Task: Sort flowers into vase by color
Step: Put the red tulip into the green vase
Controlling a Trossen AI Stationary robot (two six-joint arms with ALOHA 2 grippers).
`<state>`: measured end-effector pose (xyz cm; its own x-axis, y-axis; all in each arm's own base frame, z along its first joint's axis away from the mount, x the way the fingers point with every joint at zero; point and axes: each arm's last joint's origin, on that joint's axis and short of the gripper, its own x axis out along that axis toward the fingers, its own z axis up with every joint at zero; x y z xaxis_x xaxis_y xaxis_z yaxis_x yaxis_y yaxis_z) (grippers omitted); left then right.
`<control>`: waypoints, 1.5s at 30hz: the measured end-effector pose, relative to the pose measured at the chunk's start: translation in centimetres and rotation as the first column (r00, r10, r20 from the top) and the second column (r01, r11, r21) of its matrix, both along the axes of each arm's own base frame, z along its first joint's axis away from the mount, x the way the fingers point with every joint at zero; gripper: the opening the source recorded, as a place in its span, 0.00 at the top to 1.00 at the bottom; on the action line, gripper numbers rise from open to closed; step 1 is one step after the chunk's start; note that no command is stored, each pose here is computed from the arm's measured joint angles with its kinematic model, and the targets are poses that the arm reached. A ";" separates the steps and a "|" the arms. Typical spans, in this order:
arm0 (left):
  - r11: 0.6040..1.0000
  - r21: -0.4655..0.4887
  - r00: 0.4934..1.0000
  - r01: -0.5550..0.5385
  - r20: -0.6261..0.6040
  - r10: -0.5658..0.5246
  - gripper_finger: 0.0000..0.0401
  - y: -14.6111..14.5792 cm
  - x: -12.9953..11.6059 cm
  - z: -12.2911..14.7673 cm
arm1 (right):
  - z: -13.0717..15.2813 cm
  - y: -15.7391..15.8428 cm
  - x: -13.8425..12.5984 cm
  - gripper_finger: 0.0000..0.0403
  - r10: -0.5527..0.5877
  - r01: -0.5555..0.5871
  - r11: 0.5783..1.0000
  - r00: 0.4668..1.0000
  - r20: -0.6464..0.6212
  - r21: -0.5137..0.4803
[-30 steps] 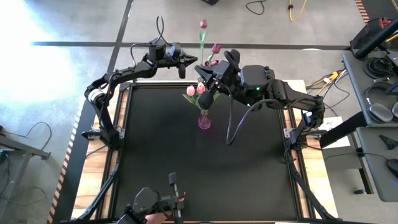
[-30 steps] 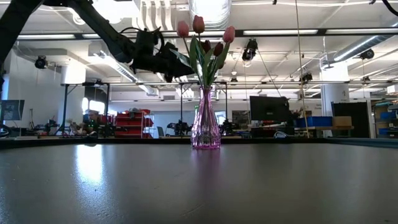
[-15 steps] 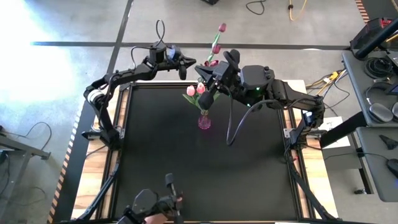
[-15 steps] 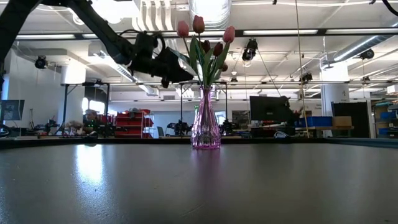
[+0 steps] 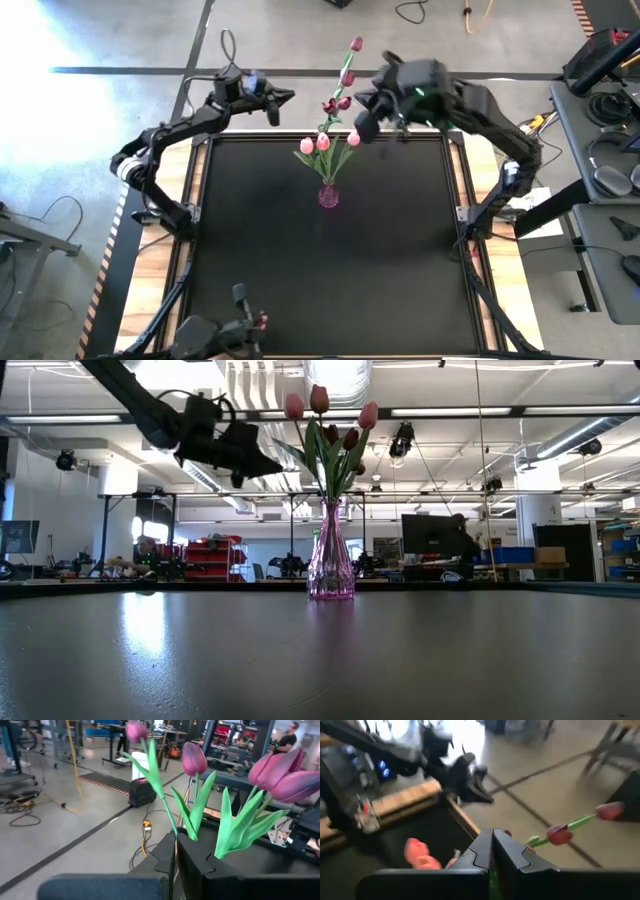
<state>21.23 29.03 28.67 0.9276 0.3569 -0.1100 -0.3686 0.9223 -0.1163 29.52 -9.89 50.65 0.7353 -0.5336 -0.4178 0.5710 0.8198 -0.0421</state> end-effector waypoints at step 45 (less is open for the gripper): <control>0.962 -0.153 0.973 -0.226 0.020 0.232 1.00 -3.6 -3.8 3.0 | -17.8 -31.3 -4.5 0.58 -0.043 -0.213 0.852 0.882 0.469 0.479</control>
<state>17.39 25.44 31.71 0.8275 0.5426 -0.1445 -0.5607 0.7851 -0.2632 25.03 -41.19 32.85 0.9379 -0.2678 -0.2205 0.3465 0.6958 0.6292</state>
